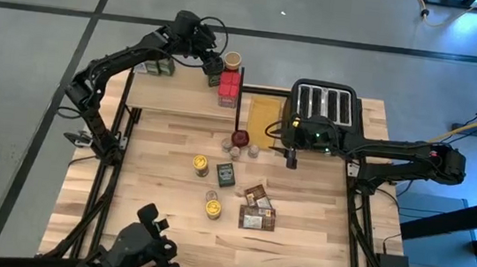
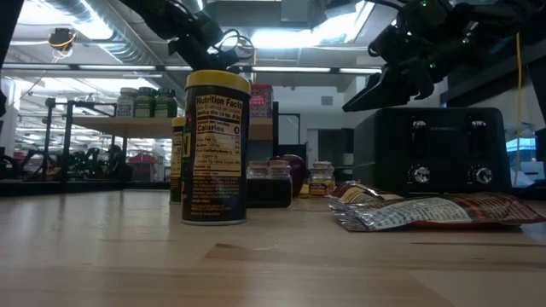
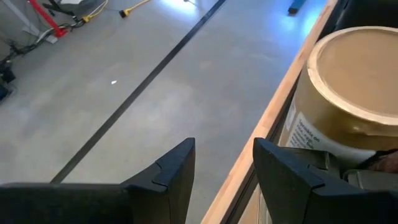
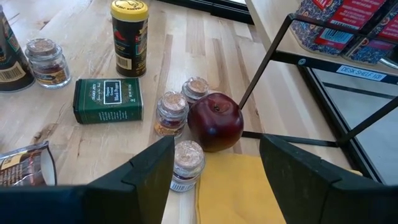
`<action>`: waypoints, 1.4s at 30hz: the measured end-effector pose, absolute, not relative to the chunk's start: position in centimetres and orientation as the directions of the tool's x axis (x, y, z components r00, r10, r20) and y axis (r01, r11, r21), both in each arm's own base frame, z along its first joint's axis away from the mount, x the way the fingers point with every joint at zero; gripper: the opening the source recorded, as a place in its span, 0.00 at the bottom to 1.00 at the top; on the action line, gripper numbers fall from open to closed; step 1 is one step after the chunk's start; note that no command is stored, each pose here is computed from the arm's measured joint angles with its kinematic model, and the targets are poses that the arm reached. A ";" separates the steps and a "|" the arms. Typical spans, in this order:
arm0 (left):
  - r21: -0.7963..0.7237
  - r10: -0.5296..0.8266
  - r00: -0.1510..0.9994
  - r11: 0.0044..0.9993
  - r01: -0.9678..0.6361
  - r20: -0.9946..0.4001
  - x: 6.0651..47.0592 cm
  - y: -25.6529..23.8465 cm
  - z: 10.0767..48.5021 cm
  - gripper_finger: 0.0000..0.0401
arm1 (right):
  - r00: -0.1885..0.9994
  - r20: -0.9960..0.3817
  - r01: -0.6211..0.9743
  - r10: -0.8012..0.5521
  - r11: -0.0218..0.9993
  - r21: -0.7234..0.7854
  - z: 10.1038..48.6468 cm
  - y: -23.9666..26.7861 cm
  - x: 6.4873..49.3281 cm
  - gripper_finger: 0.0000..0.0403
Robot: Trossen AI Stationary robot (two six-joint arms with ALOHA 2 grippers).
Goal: Shelf spices
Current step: Put the bottom black seasoning can aligned with the other black seasoning can on the shelf
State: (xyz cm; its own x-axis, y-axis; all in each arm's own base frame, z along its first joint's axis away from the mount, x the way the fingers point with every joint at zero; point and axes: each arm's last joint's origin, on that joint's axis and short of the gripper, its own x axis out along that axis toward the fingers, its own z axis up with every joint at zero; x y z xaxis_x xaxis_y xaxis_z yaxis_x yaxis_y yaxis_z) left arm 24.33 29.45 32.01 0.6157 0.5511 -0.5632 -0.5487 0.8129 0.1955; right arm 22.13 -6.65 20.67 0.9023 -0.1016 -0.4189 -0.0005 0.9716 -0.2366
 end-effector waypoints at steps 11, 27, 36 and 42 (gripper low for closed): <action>0.207 0.523 0.623 0.836 -0.508 -0.582 24.3 29.2 31.9 0.39 | 0.902 -0.419 0.000 -0.102 0.972 -0.237 20.7 -6.7 22.1 0.60; 0.209 0.539 0.626 0.826 -0.523 -0.563 23.3 27.5 34.0 0.39 | 0.902 -0.419 0.000 -0.102 0.972 -0.237 20.7 -6.7 22.1 0.60; 0.186 0.406 0.620 0.902 -0.389 -0.672 24.7 23.1 34.1 0.39 | 0.902 -0.419 -0.001 -0.102 0.971 -0.237 20.7 -6.6 22.1 0.60; 0.285 0.473 0.538 0.872 -0.398 -0.697 26.0 21.7 33.7 0.39 | 0.902 -0.419 0.000 -0.102 0.971 -0.238 20.7 -6.7 22.1 0.60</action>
